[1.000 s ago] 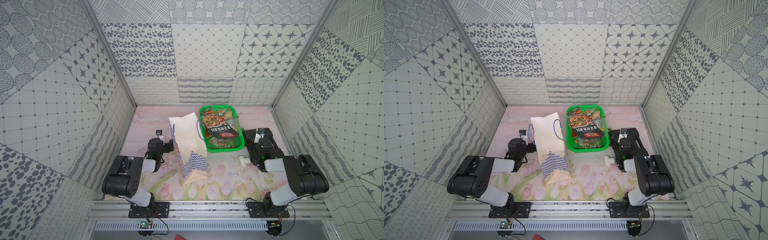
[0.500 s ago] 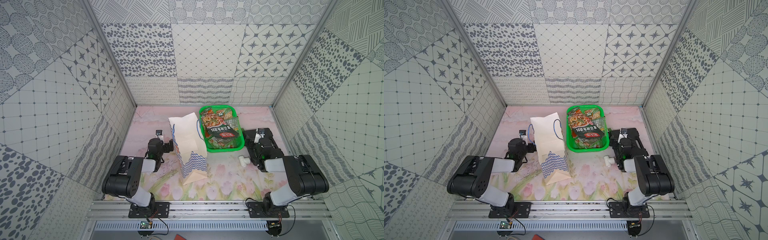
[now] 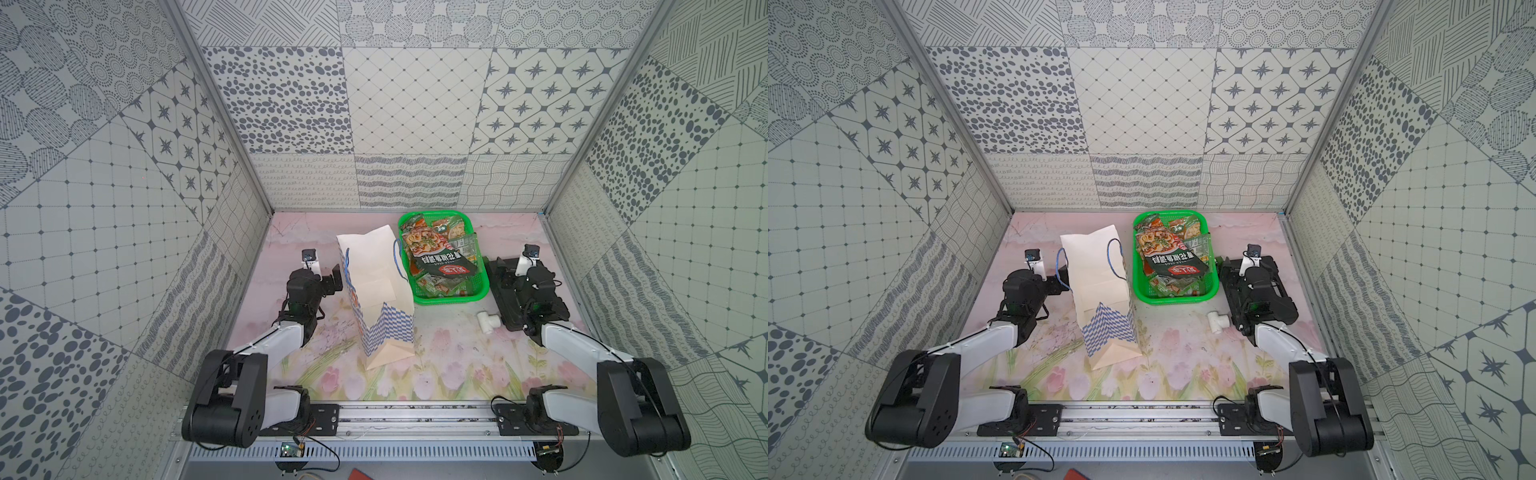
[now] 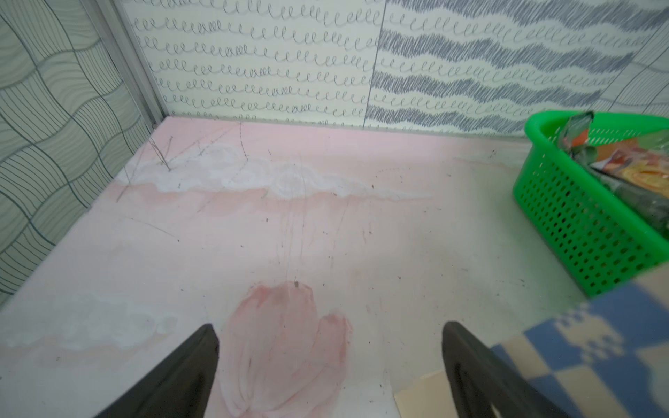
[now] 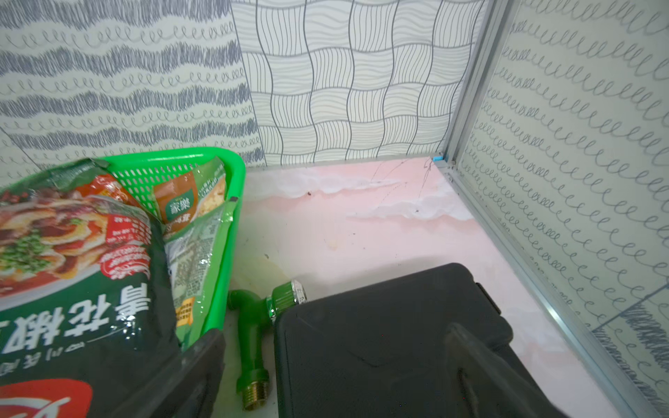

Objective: Place the condiment packets inside the bag
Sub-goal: Open the paper bag at the center of the board.

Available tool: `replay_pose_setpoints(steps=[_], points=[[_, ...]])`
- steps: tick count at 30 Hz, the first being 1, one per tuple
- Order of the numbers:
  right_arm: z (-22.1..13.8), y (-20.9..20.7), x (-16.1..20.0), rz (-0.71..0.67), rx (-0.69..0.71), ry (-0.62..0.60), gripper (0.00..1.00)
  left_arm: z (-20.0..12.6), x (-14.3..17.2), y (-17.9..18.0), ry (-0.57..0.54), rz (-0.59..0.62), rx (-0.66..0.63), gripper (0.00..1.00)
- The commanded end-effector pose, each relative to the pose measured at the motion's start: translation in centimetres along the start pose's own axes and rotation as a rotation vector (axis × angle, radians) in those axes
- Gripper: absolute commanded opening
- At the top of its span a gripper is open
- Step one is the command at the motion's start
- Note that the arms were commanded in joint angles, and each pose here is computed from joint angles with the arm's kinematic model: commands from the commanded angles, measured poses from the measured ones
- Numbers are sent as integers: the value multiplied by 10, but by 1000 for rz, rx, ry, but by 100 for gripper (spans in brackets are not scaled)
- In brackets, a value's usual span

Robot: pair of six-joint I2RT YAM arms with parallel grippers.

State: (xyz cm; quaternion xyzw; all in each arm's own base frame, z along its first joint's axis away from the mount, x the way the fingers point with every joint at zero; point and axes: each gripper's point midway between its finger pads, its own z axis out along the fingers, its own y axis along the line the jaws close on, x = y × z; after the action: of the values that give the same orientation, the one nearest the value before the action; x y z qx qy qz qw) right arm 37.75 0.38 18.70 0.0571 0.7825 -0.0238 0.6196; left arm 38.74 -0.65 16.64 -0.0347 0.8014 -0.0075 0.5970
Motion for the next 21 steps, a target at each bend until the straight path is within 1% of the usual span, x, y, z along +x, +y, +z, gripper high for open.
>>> replay_pose_setpoints(steps=[1,3,5,6,8,9,12,14,16,18,21], points=[[-23,-3,-17,66,2,12,97,-29,-15,6,39,-89,-47,99],[-41,-5,-38,103,1,-16,97,-43,-22,11,47,-148,-71,99],[-56,-7,-40,151,-4,-4,97,-57,-27,22,58,-234,-141,99],[-66,-7,-57,181,-17,-33,97,-67,-29,29,63,-276,-180,99],[-83,-7,-60,214,-34,-20,97,-86,-29,38,87,-354,-234,99],[-90,-6,-63,229,-51,-25,97,-93,-30,37,90,-378,-232,99],[-113,2,-64,287,-126,-24,97,-115,-33,29,103,-475,-183,99],[-128,6,-64,333,-168,-7,97,-128,-35,17,116,-550,-109,99],[-142,10,-59,363,-196,38,97,-142,-39,5,134,-621,-42,100],[-153,18,-55,370,-249,78,97,-157,-43,-11,164,-646,52,100],[-167,35,-49,385,-360,131,97,-180,-53,-28,175,-641,167,99]])
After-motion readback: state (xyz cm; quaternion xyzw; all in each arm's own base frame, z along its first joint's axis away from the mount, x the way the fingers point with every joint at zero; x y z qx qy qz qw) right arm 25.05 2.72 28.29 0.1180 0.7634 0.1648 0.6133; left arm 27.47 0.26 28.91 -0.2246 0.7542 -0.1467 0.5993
